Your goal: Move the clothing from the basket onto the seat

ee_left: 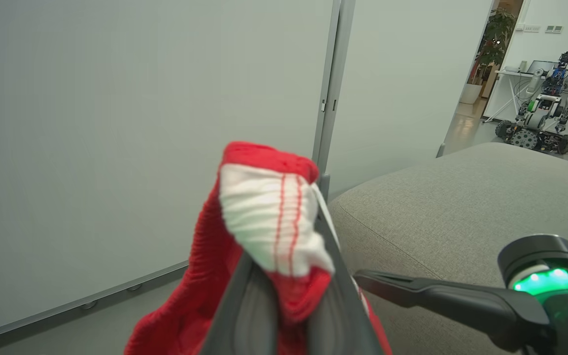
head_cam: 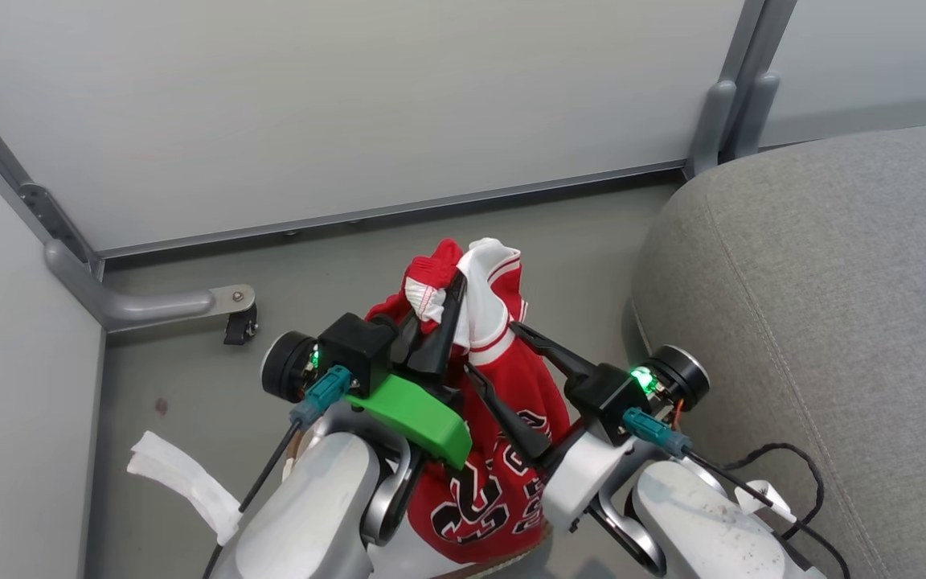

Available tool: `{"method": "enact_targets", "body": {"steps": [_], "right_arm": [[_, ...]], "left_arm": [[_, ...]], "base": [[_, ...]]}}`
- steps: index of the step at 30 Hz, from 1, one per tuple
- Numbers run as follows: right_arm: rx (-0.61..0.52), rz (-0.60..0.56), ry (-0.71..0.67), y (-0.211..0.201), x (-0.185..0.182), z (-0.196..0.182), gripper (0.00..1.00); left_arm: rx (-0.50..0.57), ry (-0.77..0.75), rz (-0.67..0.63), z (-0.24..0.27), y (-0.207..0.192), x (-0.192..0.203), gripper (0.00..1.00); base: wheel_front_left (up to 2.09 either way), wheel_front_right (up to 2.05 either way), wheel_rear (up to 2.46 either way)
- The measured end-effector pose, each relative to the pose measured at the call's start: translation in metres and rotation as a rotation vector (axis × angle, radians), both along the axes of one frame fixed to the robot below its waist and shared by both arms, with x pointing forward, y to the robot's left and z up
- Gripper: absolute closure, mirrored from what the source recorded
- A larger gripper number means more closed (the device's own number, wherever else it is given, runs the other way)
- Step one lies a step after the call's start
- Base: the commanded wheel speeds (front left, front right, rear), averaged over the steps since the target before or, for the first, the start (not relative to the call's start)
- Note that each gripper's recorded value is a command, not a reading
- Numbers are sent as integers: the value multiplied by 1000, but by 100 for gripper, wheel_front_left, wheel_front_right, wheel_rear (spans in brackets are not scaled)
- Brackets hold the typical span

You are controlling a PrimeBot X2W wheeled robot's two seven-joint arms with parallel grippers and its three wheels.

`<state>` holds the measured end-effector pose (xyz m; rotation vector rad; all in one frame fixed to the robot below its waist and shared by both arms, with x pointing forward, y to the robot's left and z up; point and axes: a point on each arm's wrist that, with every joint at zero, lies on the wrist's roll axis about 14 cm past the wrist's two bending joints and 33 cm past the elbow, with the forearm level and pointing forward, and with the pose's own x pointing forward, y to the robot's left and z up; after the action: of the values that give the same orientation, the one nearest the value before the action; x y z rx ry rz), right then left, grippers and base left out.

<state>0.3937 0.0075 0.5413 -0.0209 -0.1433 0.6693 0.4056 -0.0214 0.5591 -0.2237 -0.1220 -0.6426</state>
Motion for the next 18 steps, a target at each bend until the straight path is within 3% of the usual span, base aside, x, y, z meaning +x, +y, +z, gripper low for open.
{"method": "enact_targets", "body": {"steps": [18], "right_arm": [[-78,50,-2,16,9,-11,0]], "left_arm": [[0,20,-45,-4,-10,-10,100]], "base": [[0,0,0]]}}
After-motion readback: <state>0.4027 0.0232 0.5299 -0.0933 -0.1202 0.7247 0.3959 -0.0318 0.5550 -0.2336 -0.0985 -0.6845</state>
